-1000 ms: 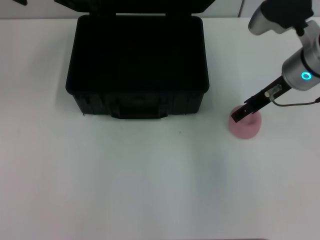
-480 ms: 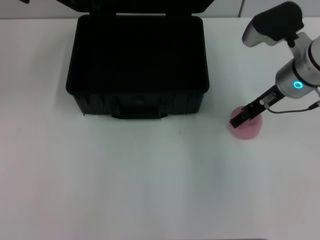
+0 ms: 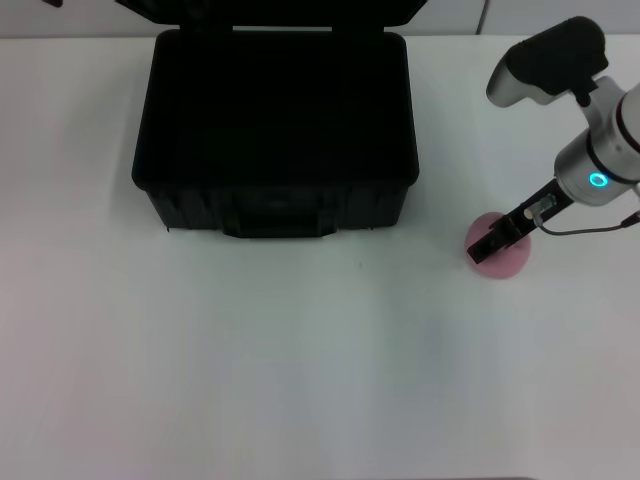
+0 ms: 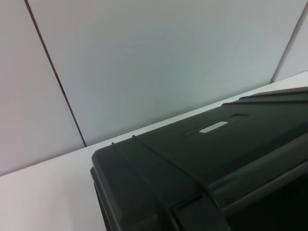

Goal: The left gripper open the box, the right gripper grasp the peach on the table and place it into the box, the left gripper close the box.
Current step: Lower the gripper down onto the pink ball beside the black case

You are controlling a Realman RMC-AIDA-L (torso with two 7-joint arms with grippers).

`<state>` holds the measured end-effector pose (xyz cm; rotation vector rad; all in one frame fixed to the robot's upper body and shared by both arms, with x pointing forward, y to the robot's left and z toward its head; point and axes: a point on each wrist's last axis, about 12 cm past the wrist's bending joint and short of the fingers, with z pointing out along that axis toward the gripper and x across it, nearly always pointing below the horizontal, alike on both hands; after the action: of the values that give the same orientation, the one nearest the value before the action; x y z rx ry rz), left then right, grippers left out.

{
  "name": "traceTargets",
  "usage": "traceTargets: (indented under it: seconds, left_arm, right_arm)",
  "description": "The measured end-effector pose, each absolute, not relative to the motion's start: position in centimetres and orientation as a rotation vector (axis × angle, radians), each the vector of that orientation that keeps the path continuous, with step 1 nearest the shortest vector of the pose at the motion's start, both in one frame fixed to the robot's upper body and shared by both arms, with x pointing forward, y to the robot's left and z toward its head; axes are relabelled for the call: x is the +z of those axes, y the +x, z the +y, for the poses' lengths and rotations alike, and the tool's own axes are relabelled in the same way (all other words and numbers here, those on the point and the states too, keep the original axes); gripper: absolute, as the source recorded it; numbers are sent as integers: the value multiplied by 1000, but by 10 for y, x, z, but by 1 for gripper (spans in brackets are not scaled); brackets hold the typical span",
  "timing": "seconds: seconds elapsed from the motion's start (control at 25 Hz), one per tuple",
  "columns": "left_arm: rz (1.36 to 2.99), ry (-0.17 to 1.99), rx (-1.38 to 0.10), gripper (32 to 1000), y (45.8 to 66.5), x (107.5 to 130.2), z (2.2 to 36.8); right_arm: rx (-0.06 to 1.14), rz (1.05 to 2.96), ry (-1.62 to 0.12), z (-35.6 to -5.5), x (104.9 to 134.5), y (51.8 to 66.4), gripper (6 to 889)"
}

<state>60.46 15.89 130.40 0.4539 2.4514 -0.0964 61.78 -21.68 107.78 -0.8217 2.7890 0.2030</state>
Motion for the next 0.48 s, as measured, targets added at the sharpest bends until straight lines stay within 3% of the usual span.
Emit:
traceTargets:
  seconds: [0.48]
  left_arm:
    - [2450,455,-97,384,605,1304,158]
  right_arm:
    - [199,2795,-824,-217,1075,617,846]
